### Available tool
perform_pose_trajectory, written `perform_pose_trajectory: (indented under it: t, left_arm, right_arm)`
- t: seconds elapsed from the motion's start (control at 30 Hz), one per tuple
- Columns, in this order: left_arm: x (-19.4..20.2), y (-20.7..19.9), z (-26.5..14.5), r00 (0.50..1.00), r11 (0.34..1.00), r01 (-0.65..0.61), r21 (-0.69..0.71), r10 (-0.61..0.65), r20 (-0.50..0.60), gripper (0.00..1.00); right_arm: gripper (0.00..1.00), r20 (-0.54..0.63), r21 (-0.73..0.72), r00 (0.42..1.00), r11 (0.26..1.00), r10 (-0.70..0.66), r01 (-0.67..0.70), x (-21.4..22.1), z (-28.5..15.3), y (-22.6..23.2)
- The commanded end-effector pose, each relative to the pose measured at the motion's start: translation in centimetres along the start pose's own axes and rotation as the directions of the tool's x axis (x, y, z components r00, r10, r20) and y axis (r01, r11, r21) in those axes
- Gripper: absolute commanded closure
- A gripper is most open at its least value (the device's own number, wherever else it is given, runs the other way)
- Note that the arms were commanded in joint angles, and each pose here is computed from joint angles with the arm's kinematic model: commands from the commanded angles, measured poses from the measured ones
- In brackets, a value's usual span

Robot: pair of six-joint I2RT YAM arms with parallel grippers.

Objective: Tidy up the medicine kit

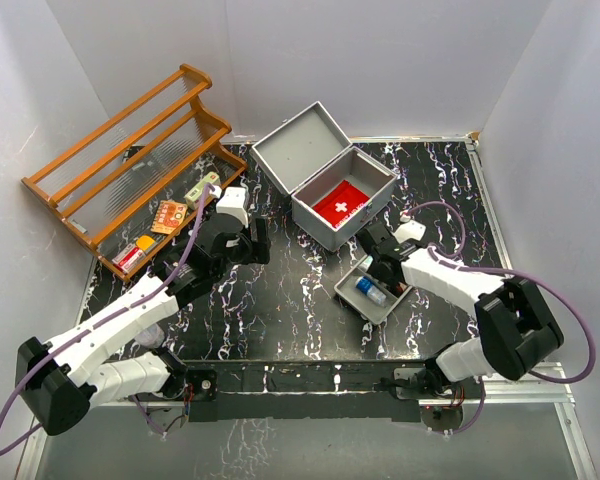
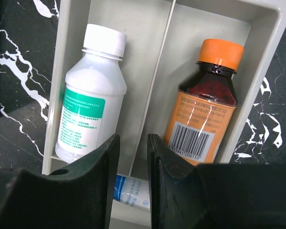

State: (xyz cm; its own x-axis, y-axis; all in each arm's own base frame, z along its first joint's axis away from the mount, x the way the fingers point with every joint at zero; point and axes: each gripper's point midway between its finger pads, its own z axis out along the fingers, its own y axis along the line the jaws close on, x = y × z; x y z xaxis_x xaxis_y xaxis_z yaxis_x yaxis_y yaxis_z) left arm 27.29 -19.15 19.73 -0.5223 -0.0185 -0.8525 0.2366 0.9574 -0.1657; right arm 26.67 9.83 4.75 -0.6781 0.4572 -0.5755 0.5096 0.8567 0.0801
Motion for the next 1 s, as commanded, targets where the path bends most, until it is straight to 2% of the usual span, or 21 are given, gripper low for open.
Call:
perform_pose_trajectory:
  t: [0.0, 0.77, 0.87, 0.97]
  left_arm:
    - [-0.7, 0.3, -0.2, 0.999, 1.000, 0.021, -0.009, -0.020, 0.038, 0.23]
    - [-0.5, 0.2, 0.8, 0.999, 0.999, 0.035, -0.033, -0.034, 0.016, 0.22]
    - [-0.1, 0.2, 0.9, 0.999, 0.998, 0.045, -0.034, -0.045, 0.006, 0.22]
    - [0.2, 0.3, 1.0, 0.999, 0.998, 0.053, -0.045, -0.054, -0.010, 0.22]
  right_arm:
    - [0.72, 0.044, -0.030, 0.998, 0.998, 0.055, -0.054, -1.5, 0.3, 1.6]
    - [0.76, -0.035, -0.042, 0.999, 0.998, 0.041, -0.042, 1.7, 2.7, 1.5]
    - [0.81, -0.043, -0.042, 0.998, 0.998, 0.041, -0.043, 1.8, 2.8, 1.7]
    - [0.93, -0.040, -0.053, 0.999, 0.998, 0.035, -0.037, 1.5, 2.7, 2.1]
